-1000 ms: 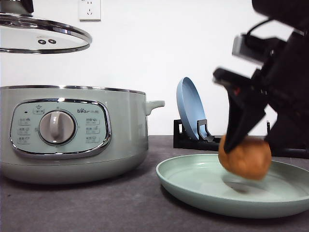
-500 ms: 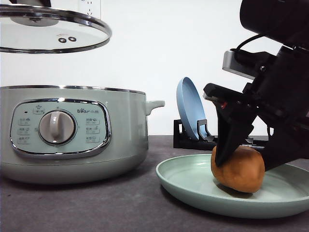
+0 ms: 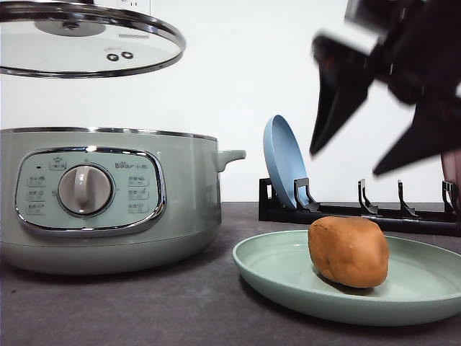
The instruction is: Transfer potato from steamer to green plate
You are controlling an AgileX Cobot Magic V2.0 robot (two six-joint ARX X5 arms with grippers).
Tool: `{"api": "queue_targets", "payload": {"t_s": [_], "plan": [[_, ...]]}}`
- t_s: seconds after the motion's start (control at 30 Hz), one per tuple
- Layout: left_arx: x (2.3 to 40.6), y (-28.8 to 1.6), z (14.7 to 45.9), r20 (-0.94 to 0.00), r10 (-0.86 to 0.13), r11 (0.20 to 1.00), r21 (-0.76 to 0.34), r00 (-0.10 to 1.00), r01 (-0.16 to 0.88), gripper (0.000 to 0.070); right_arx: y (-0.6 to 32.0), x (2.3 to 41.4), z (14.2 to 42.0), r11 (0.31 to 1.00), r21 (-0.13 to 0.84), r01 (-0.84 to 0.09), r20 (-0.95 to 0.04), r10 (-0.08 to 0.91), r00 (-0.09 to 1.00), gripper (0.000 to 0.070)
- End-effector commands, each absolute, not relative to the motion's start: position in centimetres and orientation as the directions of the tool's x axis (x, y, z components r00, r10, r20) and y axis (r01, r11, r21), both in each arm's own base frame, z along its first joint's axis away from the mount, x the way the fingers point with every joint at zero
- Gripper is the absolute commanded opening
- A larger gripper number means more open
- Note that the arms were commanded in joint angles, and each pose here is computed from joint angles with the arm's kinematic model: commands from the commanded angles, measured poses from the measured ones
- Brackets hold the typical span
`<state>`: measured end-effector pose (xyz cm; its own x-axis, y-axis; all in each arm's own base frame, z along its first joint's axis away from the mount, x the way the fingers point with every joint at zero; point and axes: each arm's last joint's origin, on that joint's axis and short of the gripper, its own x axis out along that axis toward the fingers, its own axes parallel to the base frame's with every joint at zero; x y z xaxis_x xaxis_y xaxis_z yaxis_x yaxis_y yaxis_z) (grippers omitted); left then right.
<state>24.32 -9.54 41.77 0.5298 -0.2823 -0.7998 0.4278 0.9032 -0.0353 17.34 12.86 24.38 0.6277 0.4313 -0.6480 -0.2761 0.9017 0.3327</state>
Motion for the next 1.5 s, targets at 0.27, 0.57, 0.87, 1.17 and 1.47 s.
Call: {"api": "queue_targets", "payload": {"t_s": [0.27, 0.57, 0.87, 1.17, 1.47], "plan": [[27.5, -12.3, 39.8, -0.821, -0.295, 0.879, -0.034, 0.488, 0.475, 0.0003, 11.5, 15.5, 30.3, 0.892, 0.275, -0.357, -0.513, 0.451, 0.731, 0.0492], [29.6, -13.2, 37.4, -0.865, -0.243, 0.883, -0.009, 0.440, 0.470, 0.0003, 10.4, 14.0, 31.6, 0.885, 0.283, -0.368, -0.468, 0.463, 0.753, 0.0492], [30.6, -13.6, 36.5, -0.870, -0.238, 0.881, -0.007, 0.431, 0.472, 0.0003, 10.2, 13.9, 31.5, 0.896, 0.264, -0.357, -0.478, 0.444, 0.758, 0.0492], [31.6, -14.0, 35.1, -0.890, -0.223, 0.881, -0.010, 0.397, 0.473, 0.0003, 10.2, 13.9, 31.5, 0.896, 0.259, -0.360, -0.478, 0.443, 0.758, 0.0492], [31.7, -14.1, 34.7, -0.899, -0.216, 0.881, -0.012, 0.381, 0.472, 0.0006, 10.2, 13.9, 31.5, 0.896, 0.258, -0.361, -0.478, 0.444, 0.758, 0.0492]]}}
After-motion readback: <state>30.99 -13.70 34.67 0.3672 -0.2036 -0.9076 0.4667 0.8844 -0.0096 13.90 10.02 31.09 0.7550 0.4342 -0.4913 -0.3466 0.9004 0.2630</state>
